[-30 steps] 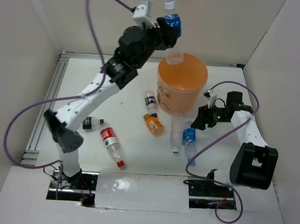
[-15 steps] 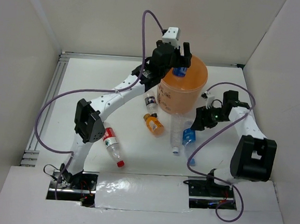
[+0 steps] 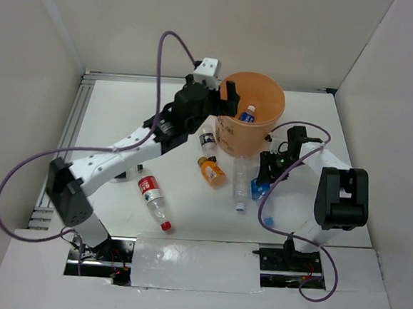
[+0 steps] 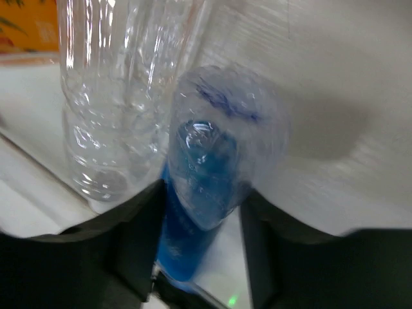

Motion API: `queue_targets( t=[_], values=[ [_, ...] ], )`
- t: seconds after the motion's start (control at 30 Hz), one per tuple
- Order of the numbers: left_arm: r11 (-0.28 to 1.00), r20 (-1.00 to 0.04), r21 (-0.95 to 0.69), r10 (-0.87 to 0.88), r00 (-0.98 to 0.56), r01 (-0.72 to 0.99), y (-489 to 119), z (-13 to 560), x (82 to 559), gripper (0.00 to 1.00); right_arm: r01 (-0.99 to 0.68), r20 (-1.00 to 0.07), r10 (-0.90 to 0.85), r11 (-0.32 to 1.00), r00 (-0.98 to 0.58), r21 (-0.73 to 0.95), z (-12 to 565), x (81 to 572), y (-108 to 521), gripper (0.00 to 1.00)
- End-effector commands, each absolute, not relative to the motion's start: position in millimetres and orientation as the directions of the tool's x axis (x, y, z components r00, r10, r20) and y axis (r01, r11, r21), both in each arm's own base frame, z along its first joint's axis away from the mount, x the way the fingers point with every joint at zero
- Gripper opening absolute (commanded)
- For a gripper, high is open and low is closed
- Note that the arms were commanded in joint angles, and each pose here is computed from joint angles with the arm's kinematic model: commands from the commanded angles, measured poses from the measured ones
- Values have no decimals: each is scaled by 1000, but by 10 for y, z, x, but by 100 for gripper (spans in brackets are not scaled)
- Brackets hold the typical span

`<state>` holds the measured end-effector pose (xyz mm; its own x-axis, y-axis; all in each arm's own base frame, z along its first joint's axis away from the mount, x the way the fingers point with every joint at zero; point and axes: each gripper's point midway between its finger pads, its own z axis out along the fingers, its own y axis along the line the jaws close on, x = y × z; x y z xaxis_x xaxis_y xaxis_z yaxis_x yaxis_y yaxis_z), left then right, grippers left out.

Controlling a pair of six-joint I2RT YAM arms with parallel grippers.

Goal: Put the plastic bottles in the bin

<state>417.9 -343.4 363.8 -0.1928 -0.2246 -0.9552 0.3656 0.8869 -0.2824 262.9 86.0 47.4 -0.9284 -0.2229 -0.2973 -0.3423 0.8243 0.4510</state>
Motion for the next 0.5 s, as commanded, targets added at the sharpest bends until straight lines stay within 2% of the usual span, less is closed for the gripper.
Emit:
queue_targets(
  t=[0.0, 0.07, 0.1, 0.13, 0.17, 0.23, 0.37, 0.47],
  values=[
    [889, -947, -319, -281, -159, 328, -3096, 3687, 3794, 100, -237, -284, -126, 885, -951, 400, 383, 2769, 648, 51],
    [876, -930, -352, -287, -230, 329, -2967, 3480, 3532, 100, -208, -286, -91, 887, -954, 412, 393, 2790, 572, 44],
    [883, -910, -364, -269, -316, 296, -2863, 3089, 3385, 100, -212, -316, -80, 887, -945, 410, 471, 2807, 493, 32],
    [873, -879, -410, -301, -370, 265, -2840, 2909, 3309, 100, -227, -348, -78, 883, -934, 411, 569, 2864, 465, 28],
    [883, -874, -385, -257, -413, 266, -2849, 2678, 3229, 100, -240, -366, -78, 875, -927, 421, 628, 2855, 448, 26],
    [882, -812, -430, -287, -508, 191, -2755, 2303, 3070, 100, -273, -438, -63, 858, -897, 435, 866, 2937, 387, 15],
    [859, -714, -505, -366, -597, 78, -2725, 2027, 2927, 100, -456, -624, -146, 808, -767, 372, 1530, 3020, 327, 12],
    [846, -634, -533, -387, -669, 16, -2818, 1753, 2860, 100, -542, -805, -220, 828, -551, 144, 2211, 3261, 186, 12]
  ],
)
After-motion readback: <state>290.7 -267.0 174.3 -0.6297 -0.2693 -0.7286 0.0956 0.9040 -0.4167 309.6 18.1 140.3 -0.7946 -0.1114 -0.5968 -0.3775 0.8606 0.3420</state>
